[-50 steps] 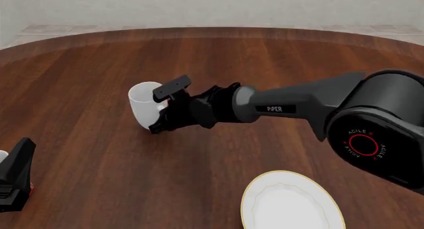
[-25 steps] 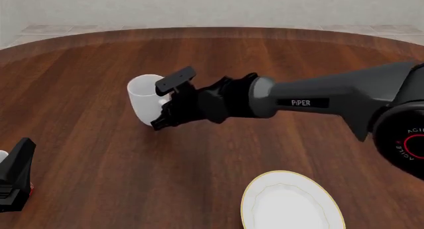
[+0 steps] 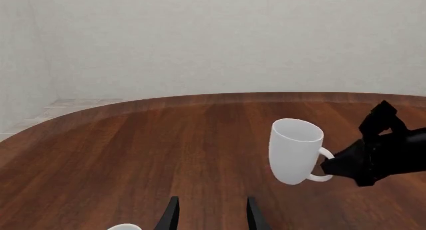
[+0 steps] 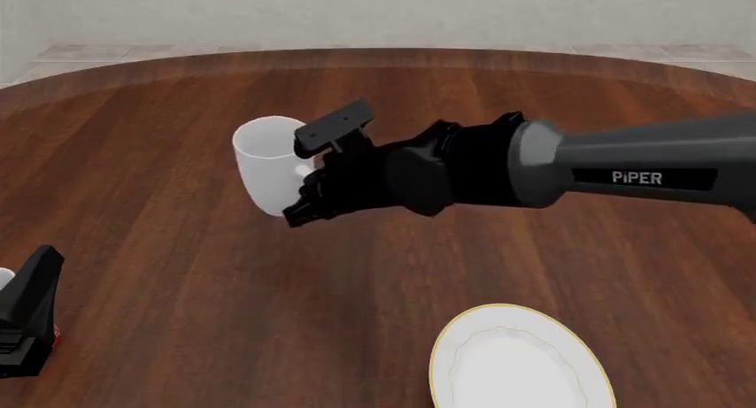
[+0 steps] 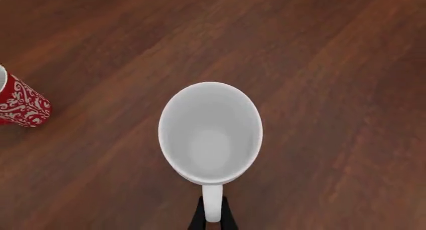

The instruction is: Put the white mug on the plate.

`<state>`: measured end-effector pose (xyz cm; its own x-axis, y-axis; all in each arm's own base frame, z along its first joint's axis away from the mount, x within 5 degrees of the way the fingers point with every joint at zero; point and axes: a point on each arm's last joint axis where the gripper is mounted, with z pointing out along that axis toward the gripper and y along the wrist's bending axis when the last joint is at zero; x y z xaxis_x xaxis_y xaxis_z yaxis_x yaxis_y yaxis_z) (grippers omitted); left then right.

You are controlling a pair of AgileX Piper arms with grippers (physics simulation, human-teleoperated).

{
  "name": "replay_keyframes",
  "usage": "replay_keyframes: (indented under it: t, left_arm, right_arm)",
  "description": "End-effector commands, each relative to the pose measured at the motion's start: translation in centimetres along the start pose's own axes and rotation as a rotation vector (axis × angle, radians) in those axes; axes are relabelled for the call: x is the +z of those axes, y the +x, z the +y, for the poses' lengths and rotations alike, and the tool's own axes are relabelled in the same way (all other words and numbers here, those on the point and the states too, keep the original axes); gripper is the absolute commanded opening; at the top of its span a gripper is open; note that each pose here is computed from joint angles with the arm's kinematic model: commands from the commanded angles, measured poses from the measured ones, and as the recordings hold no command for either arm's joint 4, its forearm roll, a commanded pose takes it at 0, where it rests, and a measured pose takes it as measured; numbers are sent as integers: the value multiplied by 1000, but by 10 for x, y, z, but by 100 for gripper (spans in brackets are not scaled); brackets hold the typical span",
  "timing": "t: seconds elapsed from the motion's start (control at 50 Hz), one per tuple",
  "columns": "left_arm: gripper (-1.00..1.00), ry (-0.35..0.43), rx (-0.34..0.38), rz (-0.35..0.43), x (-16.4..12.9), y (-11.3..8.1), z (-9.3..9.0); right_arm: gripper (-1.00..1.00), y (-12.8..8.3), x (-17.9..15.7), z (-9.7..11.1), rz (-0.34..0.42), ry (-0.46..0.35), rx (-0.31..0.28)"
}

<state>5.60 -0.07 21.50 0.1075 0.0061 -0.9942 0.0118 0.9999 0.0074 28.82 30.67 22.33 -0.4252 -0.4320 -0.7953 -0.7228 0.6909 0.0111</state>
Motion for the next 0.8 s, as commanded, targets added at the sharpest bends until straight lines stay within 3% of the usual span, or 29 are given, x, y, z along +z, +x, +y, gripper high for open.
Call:
replay_keyframes:
  t: [0.02,0.26,0.32,0.5,0.8]
  left_arm:
    - [100,0,0,0,0,0,0]
    - [100,0,0,0,0,0,0]
    - [100,0,0,0,0,0,0]
    - [100,0,0,0,0,0,0]
    - [100,0,0,0,0,0,0]
  right_arm:
    - [-100,-1,-22,4,-20,-8,6]
    - [-100,4,-42,3,-20,-7,12]
    - [-100,2,-61,5,-53,-12,24]
    - [-100,22,-71,5,-45,-13,24]
    - [-100,26,-99,4,-78,-13,40]
